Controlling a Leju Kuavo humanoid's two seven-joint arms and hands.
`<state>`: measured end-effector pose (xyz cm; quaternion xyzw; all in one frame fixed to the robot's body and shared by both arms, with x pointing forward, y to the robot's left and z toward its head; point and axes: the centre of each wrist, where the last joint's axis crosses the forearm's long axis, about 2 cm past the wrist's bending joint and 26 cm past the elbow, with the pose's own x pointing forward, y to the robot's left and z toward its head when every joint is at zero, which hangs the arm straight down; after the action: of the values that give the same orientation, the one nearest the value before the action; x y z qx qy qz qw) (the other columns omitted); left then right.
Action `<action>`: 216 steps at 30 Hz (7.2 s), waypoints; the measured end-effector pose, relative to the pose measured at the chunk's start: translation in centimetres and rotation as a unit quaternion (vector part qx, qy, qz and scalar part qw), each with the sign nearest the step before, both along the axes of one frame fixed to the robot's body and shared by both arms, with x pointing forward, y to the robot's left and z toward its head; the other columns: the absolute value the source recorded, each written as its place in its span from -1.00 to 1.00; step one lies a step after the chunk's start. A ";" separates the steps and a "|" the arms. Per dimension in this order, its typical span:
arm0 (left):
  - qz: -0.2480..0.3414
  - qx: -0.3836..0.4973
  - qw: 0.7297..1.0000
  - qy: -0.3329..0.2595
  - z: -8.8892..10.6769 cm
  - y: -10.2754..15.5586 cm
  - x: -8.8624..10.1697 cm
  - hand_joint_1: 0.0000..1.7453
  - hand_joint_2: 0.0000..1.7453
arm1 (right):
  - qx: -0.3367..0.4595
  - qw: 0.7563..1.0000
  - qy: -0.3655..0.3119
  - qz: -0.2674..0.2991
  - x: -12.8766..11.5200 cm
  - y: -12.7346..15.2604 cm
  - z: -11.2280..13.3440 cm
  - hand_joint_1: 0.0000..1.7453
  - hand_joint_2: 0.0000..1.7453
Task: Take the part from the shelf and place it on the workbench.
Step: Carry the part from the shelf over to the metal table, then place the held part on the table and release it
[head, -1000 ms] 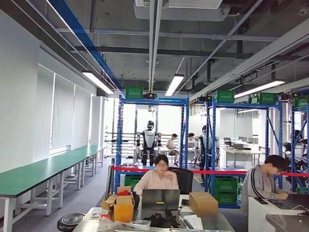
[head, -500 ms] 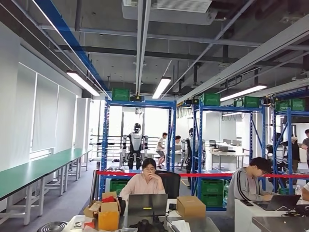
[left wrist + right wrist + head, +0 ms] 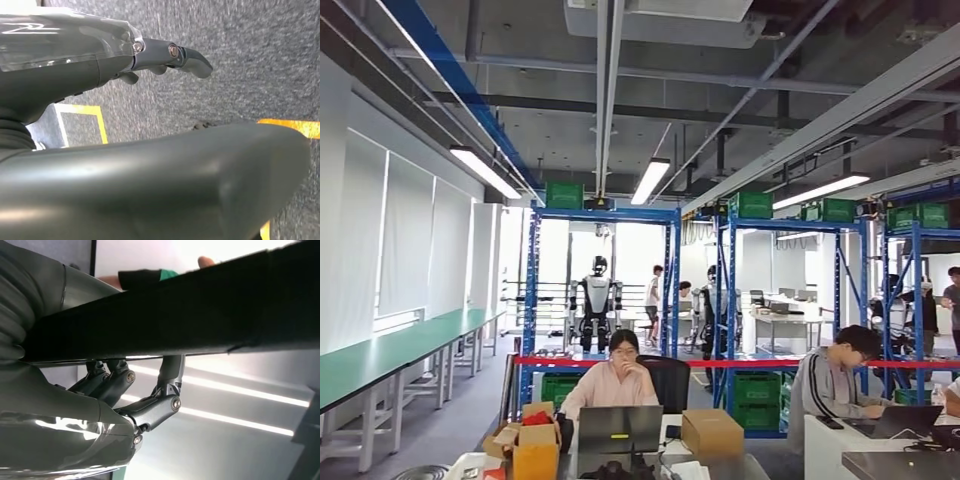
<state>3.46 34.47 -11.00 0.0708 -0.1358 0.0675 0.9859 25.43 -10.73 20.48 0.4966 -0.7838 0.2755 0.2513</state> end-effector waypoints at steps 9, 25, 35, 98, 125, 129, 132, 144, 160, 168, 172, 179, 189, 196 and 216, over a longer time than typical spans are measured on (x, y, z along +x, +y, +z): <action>-0.002 0.000 1.000 0.001 0.0 0.1 0.0 -1.00 1.00 | 0.003 1.000 0.004 0.002 -0.2 0.1 -0.2 1.00 1.00; -0.010 0.003 1.000 0.000 0.0 0.3 0.0 -1.00 1.00 | -0.003 1.000 0.002 -0.001 -0.1 0.0 -0.2 1.00 1.00; -0.015 0.002 1.000 -0.008 0.1 0.3 0.6 -1.00 1.00 | -0.006 1.000 -0.005 -0.003 0.0 0.0 0.0 1.00 1.00; -0.023 -0.008 1.000 -0.011 0.0 -0.8 0.8 -1.00 1.00 | -0.013 1.000 -0.003 -0.027 0.3 -1.3 -0.3 1.00 1.00; -0.073 -0.014 0.997 -0.029 0.1 -1.2 1.8 -1.00 1.00 | -0.147 0.972 -0.090 -0.163 9.3 -1.2 5.4 1.00 1.00; -0.090 -0.014 0.995 -0.033 0.1 -1.3 2.1 -1.00 1.00 | -0.205 0.940 -0.095 -0.257 14.0 -2.0 6.4 1.00 1.00; -0.097 -0.016 0.995 -0.030 0.1 -1.3 2.1 -1.00 1.00 | -0.256 0.900 -0.110 -0.336 16.4 -2.8 6.6 1.00 1.00; -0.092 -0.020 0.995 -0.018 0.0 -2.1 1.8 -1.00 1.00 | -0.447 0.567 -0.271 -0.637 19.6 -7.0 7.5 1.00 1.00; -0.092 -0.026 0.995 -0.020 0.0 -2.4 1.7 -1.00 1.00 | -0.610 0.387 -0.263 -0.640 20.1 -11.2 0.7 1.00 1.00; -0.100 -0.027 0.994 -0.033 0.0 -2.3 2.0 -1.00 1.00 | -0.634 0.410 -0.224 -0.617 19.5 -11.2 -1.7 1.00 1.00; -0.109 -0.026 0.993 -0.046 0.1 -2.2 1.9 -1.00 1.00 | -0.637 0.423 -0.210 -0.610 19.2 -11.4 -2.5 0.50 0.50; -0.116 -0.020 0.992 -0.053 0.0 -2.2 1.9 -1.00 1.00 | -0.643 0.448 -0.200 -0.588 18.2 -11.0 -4.4 -1.00 -1.00; -0.125 -0.018 0.991 -0.053 0.0 -2.1 1.8 -1.00 -1.00 | -0.612 0.527 -0.199 -0.555 18.0 -10.1 -4.5 -1.00 -1.00; -0.122 -0.017 0.991 -0.049 0.0 -2.0 1.7 -1.00 -1.00 | -0.542 0.636 -0.160 -0.525 17.9 -10.2 -4.4 -1.00 -1.00; -0.135 -0.033 0.988 -0.068 0.0 -2.0 1.6 -1.00 -1.00 | 0.144 0.962 0.074 -0.220 10.6 -11.5 0.6 -1.00 -1.00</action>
<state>5.09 32.52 -10.98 0.0141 -0.2087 -0.0573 0.9762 36.01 -22.21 21.10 0.3615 -0.8846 0.0602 0.2886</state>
